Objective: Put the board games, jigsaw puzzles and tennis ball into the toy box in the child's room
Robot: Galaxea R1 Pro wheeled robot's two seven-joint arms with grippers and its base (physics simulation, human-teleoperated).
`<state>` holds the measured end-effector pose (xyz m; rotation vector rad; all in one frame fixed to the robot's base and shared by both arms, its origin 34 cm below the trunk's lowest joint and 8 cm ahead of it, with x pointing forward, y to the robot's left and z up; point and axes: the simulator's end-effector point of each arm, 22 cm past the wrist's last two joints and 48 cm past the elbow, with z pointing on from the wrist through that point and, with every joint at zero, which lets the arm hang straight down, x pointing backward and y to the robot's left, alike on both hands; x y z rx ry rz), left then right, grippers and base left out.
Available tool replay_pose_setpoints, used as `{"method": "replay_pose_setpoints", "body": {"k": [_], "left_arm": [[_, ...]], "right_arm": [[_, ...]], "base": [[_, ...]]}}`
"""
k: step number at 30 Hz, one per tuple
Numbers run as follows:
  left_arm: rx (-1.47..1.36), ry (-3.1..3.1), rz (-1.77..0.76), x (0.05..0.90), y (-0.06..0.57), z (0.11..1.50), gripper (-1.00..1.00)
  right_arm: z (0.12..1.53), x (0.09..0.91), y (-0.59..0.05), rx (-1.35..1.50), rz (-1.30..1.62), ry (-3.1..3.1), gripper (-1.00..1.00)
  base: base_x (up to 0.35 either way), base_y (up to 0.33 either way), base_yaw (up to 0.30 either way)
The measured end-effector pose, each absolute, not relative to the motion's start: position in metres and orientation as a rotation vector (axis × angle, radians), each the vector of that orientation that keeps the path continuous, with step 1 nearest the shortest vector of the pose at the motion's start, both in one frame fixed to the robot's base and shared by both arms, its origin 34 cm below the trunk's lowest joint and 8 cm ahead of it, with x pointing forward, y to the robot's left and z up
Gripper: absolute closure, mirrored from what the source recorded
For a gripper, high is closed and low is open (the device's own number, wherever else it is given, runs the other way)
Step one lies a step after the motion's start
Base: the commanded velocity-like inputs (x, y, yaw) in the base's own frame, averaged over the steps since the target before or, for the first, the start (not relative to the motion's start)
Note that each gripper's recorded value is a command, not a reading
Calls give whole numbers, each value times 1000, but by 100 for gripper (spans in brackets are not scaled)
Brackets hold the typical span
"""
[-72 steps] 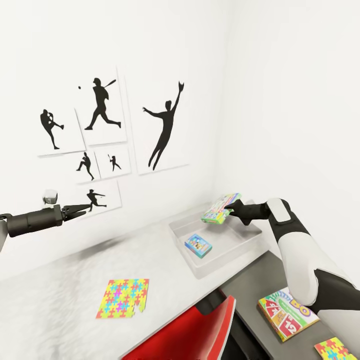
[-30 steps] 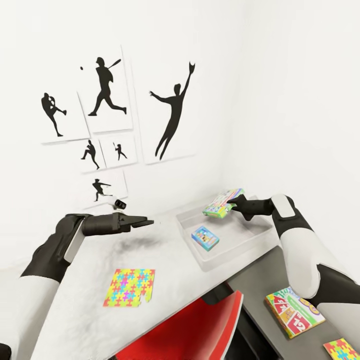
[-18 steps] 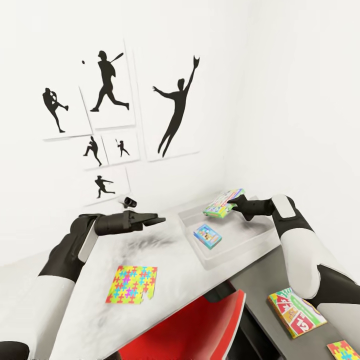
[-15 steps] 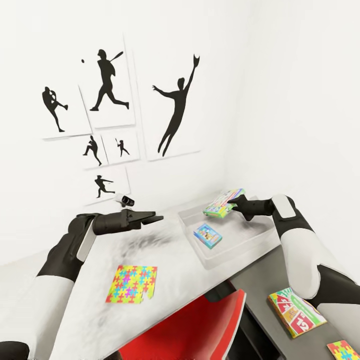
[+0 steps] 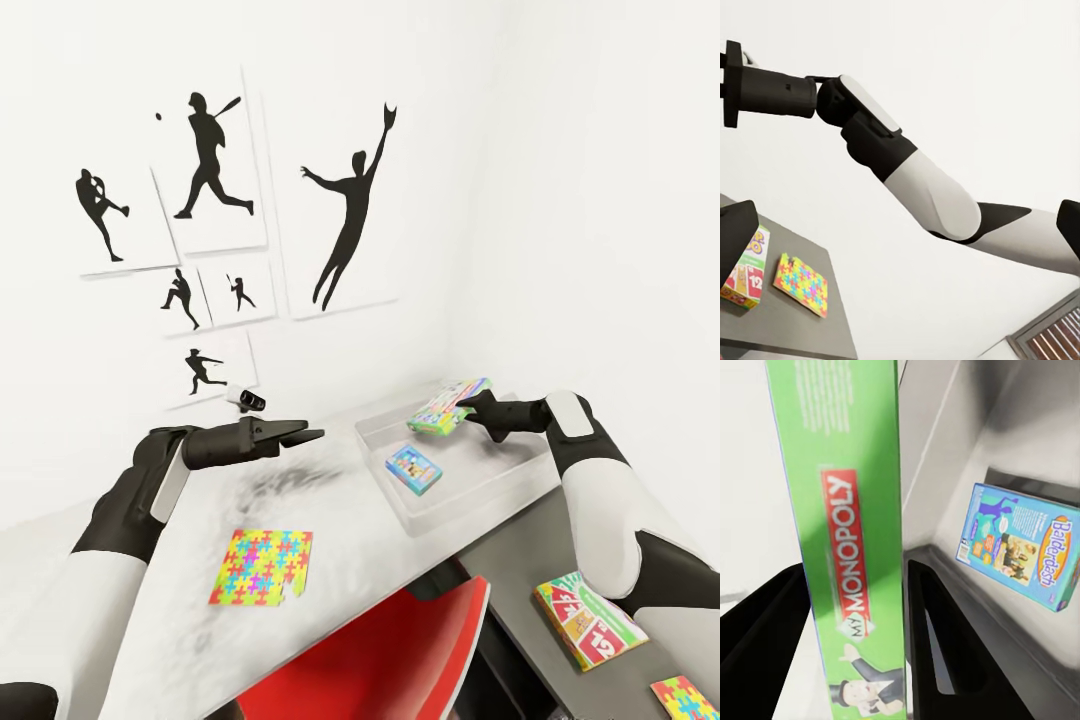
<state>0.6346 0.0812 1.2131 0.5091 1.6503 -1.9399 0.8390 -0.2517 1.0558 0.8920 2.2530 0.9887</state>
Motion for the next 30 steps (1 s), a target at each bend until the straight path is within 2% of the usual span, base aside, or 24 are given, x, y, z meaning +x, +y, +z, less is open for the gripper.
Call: {"method": "replay_pose_setpoints", "body": {"k": [19,30], "left_arm": [[479,1645,-1944,641,86,1208,-100],[466,1648,-1953,643,87,1203,-100]], "right_arm": [[1049,840,-290,977,984,2206,100],[1042,842,-290,994,992,2206,100]], "base": [[0,0,-1],[0,0,0]]}}
